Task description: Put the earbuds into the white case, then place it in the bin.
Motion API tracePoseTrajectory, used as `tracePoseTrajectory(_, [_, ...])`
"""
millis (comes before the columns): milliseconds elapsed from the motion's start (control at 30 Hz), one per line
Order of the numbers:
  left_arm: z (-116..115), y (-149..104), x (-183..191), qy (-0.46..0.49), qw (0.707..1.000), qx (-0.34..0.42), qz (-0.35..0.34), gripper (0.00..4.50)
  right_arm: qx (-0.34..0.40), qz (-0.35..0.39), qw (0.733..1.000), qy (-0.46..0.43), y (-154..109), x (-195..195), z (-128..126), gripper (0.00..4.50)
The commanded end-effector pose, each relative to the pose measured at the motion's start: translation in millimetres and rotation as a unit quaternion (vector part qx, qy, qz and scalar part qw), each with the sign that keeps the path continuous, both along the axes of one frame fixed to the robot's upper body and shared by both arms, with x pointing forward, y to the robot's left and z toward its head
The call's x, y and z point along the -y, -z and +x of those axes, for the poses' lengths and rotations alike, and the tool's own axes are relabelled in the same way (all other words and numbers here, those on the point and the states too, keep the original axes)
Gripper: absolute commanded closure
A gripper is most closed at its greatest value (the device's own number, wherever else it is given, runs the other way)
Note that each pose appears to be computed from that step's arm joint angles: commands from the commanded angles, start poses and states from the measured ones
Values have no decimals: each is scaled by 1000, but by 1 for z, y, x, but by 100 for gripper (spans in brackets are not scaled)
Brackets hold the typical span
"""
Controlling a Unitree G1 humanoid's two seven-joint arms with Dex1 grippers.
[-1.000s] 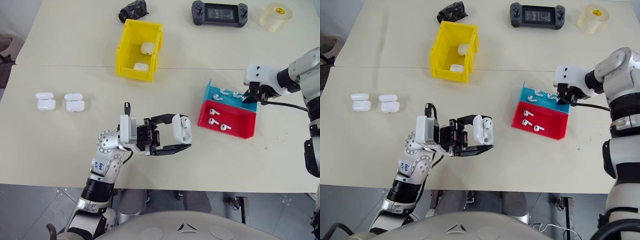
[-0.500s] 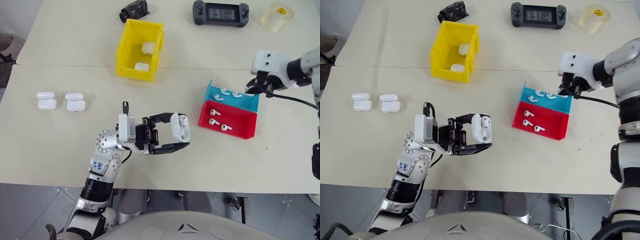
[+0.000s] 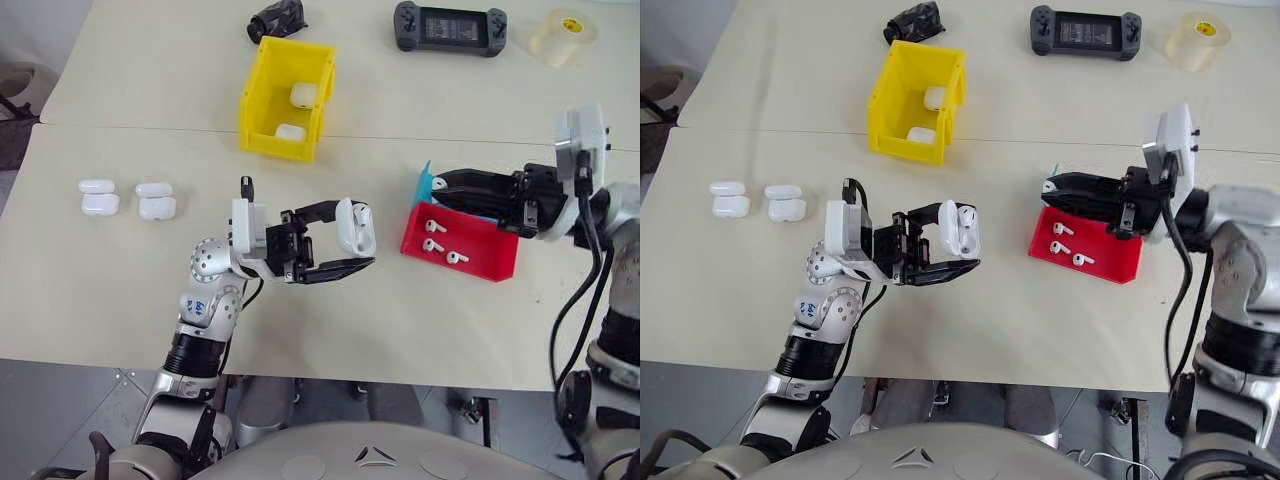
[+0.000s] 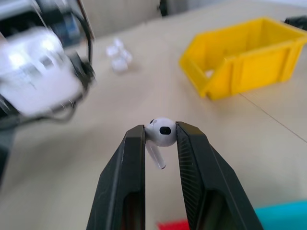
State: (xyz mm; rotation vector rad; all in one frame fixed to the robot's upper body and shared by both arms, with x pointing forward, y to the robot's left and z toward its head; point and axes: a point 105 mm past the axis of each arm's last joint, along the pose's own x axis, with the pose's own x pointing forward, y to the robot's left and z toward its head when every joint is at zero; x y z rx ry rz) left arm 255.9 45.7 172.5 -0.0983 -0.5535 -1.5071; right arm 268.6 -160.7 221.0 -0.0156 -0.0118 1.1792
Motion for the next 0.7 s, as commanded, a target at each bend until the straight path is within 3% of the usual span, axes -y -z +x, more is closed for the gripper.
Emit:
tracePoseTrajectory(33, [3, -10, -2, 7, 1000, 15, -12, 170, 27, 105, 994, -22, -19, -20, -28, 390])
tracePoseTrajectory(233, [6, -12, -3, 10, 1000, 16, -7, 170, -23, 187, 981, -40, -15, -42, -53, 390])
tracePoseTrajectory(400, [7, -11, 0, 19, 1000, 13, 1, 170, -28, 219, 975, -31, -13, -60, -57, 390])
tracePoseTrajectory(700, [8, -13, 7, 30, 1000, 7, -1, 170, -43, 214, 975, -39, 0, -78, -62, 390])
